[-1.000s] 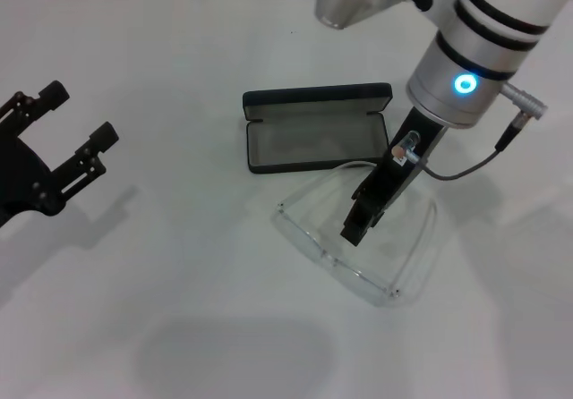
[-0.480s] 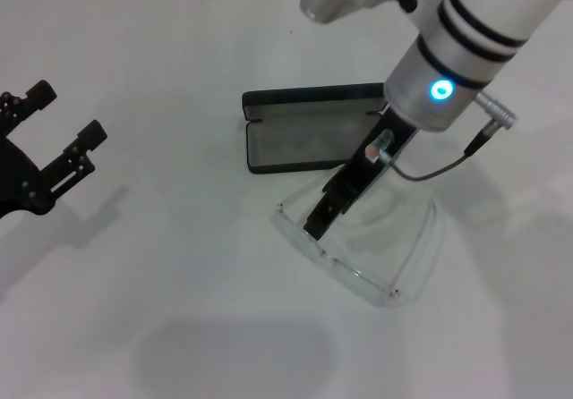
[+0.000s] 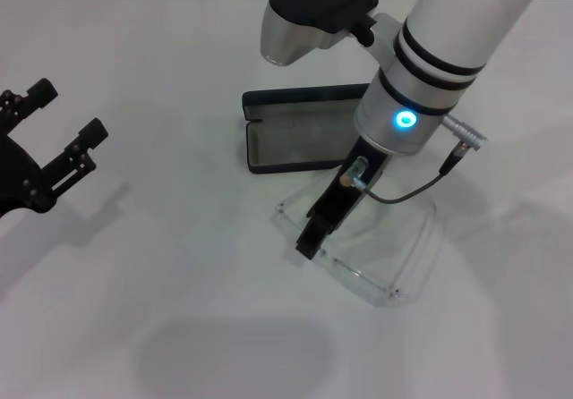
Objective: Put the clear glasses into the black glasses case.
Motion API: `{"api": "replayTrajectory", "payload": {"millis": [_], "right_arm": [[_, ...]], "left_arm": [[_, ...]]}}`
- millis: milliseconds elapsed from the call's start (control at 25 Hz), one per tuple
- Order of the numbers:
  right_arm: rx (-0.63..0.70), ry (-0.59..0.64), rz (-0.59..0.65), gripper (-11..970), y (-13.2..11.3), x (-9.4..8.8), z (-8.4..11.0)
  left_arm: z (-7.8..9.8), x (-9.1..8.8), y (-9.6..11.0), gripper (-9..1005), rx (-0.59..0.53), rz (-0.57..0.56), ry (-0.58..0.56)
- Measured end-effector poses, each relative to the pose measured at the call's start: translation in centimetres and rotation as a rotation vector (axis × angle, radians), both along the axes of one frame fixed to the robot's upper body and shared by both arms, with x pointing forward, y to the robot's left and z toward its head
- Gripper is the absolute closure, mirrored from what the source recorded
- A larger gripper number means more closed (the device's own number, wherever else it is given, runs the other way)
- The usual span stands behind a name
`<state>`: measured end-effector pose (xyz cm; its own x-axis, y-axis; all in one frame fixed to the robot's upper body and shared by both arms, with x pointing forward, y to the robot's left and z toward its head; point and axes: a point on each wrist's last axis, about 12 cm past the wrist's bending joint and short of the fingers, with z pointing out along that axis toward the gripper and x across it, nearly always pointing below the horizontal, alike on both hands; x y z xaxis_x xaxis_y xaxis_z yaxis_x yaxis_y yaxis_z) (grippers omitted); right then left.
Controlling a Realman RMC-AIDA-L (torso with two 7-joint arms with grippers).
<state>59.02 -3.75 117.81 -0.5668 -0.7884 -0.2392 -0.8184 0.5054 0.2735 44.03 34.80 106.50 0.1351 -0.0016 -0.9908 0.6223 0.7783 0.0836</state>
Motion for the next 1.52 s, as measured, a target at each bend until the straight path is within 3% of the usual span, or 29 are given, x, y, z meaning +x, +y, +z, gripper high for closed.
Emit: {"api": "replayTrajectory", "payload": {"millis": [680,880,1160,1360,1520], "right_arm": [[-0.026,0.009,-0.009,400,0.4,-0.8,-2.4],[-0.08,-0.02,0.052,409,0.3,-1.2,-3.2],[-0.013,0.015,0.051,421,-0.1,-1.2,-2.8],[-0.025,0.023,0.053,634,-0.4,-1.2,-3.0],[-0.013,0.014,0.065,748,-0.1,-1.4,-2.7]], "left_arm": [[0.1,0.1,-0.1,272,-0.001,-0.004,-0.002],[0.0,0.1,-0.1,273,-0.002,-0.007,0.002],[0.2,0.0,-0.1,276,-0.008,-0.017,-0.009],[0.2,-0.1,-0.2,279,-0.009,-0.019,-0.01],[0.2,-0.2,-0.1,280,-0.011,-0.018,-0.009]]}}
